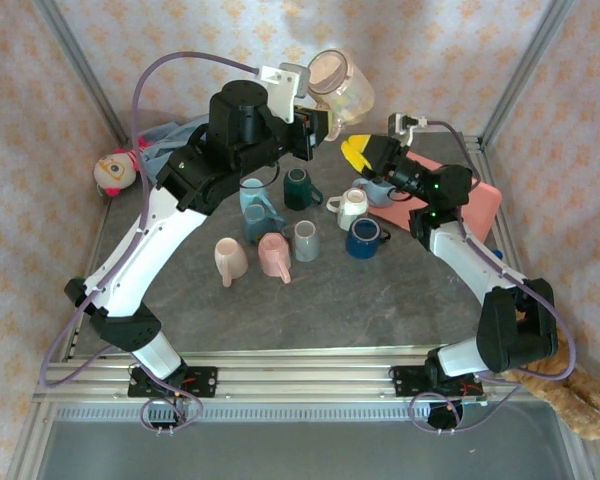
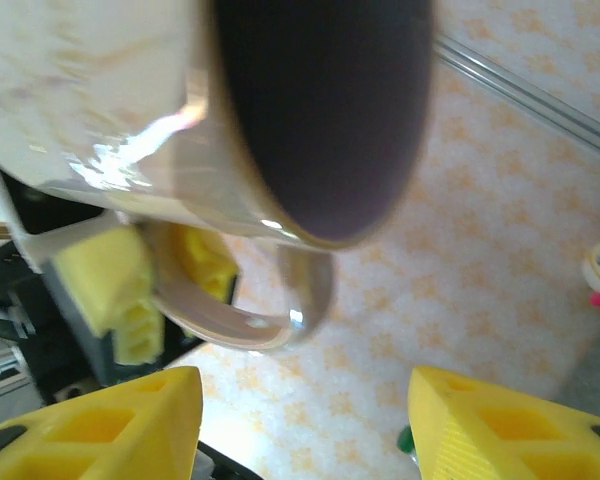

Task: Turn the mug right side up

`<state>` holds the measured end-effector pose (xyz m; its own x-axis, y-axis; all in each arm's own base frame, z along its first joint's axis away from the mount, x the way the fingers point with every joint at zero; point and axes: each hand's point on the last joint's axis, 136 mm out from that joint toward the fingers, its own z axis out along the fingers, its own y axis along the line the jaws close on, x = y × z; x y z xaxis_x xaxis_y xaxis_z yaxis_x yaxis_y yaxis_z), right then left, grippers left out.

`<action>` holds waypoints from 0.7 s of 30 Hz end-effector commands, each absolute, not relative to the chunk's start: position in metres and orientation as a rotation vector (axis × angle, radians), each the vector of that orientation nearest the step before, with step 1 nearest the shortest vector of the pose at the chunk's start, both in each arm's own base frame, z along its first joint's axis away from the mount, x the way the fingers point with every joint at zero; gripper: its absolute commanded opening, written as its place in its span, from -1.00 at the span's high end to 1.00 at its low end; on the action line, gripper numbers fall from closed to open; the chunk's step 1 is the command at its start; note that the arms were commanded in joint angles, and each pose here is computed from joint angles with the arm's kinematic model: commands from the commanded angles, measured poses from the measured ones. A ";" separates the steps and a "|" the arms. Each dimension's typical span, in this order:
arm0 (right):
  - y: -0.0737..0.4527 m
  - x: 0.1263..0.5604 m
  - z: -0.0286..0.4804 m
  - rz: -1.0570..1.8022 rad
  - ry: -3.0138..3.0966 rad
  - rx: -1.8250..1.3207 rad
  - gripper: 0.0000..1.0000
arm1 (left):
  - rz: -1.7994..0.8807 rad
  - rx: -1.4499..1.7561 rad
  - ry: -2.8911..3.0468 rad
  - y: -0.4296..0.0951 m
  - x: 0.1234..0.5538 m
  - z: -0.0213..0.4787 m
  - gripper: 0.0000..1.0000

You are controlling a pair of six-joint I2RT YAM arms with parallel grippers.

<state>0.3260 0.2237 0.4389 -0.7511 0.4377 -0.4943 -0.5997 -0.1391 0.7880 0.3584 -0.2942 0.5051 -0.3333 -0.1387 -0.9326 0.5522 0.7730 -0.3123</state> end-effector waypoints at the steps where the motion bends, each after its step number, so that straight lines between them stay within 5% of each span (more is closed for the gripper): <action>1: 0.225 0.309 0.478 1.978 1.298 -0.282 -0.13 | -0.787 0.240 1.556 -0.278 0.352 0.575 1.00; 21: 0.239 0.318 0.486 2.064 1.217 -0.252 -0.13 | -0.880 0.211 1.522 -0.278 0.348 0.592 1.00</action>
<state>0.3380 0.2410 0.4536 -0.7773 0.4636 -0.4254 -0.5756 -0.2510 0.7783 0.3624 -0.2894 0.5161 -0.3499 -0.2094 -0.9131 0.5315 0.7583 -0.3775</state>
